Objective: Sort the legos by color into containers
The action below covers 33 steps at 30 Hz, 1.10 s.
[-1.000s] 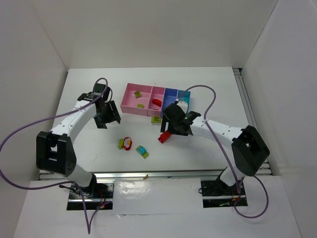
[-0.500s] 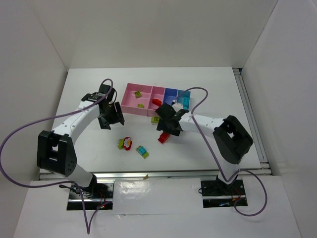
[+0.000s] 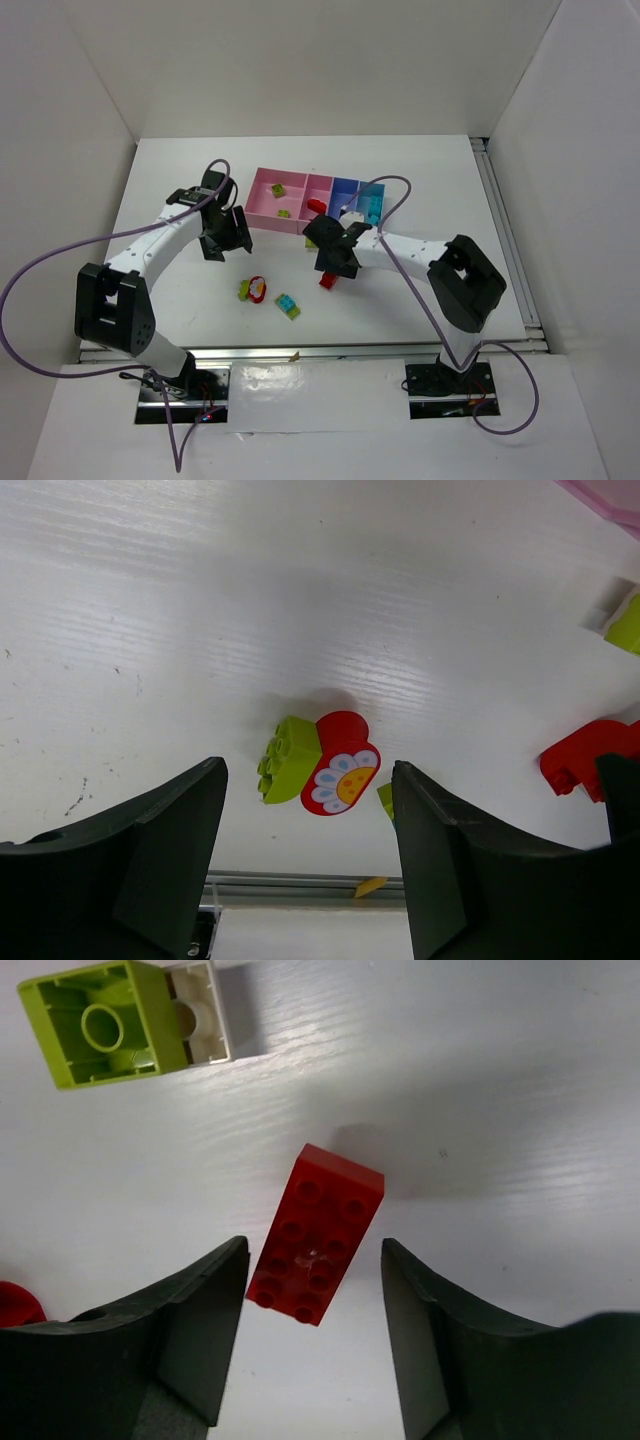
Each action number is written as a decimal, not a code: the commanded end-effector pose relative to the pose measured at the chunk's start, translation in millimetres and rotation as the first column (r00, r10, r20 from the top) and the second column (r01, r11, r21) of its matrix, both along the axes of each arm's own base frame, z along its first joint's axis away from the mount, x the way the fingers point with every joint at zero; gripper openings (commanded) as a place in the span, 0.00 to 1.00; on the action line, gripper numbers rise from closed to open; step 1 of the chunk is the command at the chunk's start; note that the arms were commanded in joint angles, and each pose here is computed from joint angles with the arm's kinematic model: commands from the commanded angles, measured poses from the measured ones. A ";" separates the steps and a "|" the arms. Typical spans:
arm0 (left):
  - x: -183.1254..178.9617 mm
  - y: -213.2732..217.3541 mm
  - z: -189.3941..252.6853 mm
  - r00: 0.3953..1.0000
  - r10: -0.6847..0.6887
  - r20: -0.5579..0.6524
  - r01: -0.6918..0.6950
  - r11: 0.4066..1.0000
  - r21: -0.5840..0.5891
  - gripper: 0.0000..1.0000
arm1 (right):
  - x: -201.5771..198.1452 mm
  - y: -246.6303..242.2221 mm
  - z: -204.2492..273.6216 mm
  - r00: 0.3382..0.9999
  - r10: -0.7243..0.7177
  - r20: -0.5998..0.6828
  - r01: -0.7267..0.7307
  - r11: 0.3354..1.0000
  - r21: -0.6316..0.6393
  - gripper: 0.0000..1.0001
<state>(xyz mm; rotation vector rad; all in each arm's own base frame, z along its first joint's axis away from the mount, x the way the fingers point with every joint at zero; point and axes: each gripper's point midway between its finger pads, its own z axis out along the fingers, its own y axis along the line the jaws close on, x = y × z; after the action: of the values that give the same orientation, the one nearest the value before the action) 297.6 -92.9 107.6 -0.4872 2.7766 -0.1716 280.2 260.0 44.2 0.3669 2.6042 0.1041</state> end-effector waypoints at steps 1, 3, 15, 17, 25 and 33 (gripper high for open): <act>-0.8 -1.4 3.3 1.000 -0.014 0.016 0.014 1.000 -0.004 0.78 | -0.1 -0.1 9.8 1.000 -0.013 0.024 0.013 0.999 -0.037 0.61; -0.8 -1.4 3.3 1.000 -0.014 0.016 0.014 1.000 -0.004 0.78 | 4.4 2.5 13.6 0.999 -0.016 0.042 0.017 0.999 -0.028 0.53; -3.4 -0.8 -1.8 1.000 -0.014 0.007 0.014 1.000 -0.002 0.78 | 6.0 5.9 -1.0 1.000 0.014 0.026 -0.013 0.999 -0.049 0.63; -3.4 -0.8 -1.8 1.000 -0.014 0.007 0.014 1.000 -0.002 0.78 | 7.6 7.7 -1.6 1.000 0.014 0.026 -0.013 0.999 -0.049 0.63; 2.8 -7.2 3.1 0.999 -0.032 0.023 0.033 0.999 -0.030 0.78 | 22.1 16.5 30.6 0.995 0.045 0.093 -0.042 0.999 -0.033 0.29; 5.0 -69.4 60.8 0.911 -0.347 0.222 0.406 0.850 -0.336 0.81 | 35.2 21.2 163.0 0.860 0.323 0.396 -0.432 0.872 0.228 0.28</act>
<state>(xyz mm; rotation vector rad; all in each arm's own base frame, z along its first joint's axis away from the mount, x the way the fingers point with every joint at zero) 299.4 -129.2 124.7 -0.2539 2.7864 -0.4949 297.1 279.4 115.2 0.0892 2.5221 0.3424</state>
